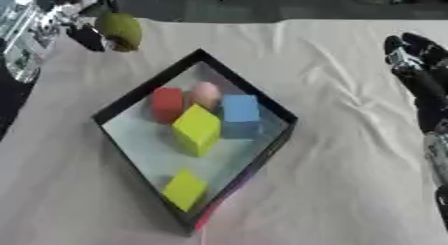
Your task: Pick up objects on the table and place them in the box.
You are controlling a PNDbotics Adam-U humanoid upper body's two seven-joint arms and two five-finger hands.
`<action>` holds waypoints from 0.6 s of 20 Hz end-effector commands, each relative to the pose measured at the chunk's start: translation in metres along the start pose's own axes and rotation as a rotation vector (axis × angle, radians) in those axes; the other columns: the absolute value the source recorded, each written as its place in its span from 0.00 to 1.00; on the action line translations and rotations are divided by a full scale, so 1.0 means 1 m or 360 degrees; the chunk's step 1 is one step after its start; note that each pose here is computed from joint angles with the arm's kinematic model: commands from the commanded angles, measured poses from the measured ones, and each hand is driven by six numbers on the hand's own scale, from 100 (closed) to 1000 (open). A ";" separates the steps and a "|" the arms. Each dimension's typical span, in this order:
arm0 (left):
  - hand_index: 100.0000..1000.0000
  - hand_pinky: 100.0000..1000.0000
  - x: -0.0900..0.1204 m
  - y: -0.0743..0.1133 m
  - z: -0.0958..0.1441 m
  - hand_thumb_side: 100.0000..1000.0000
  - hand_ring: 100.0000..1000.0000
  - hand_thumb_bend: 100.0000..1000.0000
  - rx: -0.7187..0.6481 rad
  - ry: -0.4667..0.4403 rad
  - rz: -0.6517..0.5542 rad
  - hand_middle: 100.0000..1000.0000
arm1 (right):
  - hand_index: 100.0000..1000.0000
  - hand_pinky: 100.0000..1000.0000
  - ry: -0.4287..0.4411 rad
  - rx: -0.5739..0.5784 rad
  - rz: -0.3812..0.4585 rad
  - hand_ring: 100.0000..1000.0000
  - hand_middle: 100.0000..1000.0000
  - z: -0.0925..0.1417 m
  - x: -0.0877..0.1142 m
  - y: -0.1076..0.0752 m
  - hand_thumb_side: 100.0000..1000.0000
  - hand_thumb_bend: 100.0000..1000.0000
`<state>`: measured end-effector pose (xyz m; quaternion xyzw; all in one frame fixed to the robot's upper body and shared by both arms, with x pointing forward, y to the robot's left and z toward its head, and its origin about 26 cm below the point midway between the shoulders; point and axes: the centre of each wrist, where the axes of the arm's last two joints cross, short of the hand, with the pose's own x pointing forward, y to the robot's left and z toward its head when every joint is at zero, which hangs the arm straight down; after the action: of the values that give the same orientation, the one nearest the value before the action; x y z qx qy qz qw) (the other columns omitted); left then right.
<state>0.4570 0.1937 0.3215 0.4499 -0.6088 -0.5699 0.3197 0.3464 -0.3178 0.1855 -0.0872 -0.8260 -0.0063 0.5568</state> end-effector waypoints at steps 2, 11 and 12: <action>0.47 0.77 0.050 0.051 0.033 0.00 0.77 0.22 0.0076 -0.0430 -0.0062 0.68 | 0.83 0.87 -0.0086 -0.0034 0.0026 0.77 0.73 -0.004 0.017 -0.010 0.36 0.24; 0.50 0.76 0.110 0.002 0.022 0.00 0.77 0.21 -0.0237 -0.0627 0.0137 0.68 | 0.83 0.87 -0.0096 -0.0018 0.0009 0.77 0.73 -0.004 0.020 -0.007 0.35 0.25; 0.51 0.76 0.113 -0.007 0.017 0.00 0.77 0.22 -0.0257 -0.0621 0.0112 0.68 | 0.83 0.87 -0.0095 -0.0018 0.0008 0.77 0.73 -0.004 0.020 -0.007 0.35 0.26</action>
<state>0.3970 0.1017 0.2958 0.2716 -0.6261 -0.6843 0.2568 0.3448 -0.3199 0.1908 -0.0865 -0.8314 -0.0150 0.5486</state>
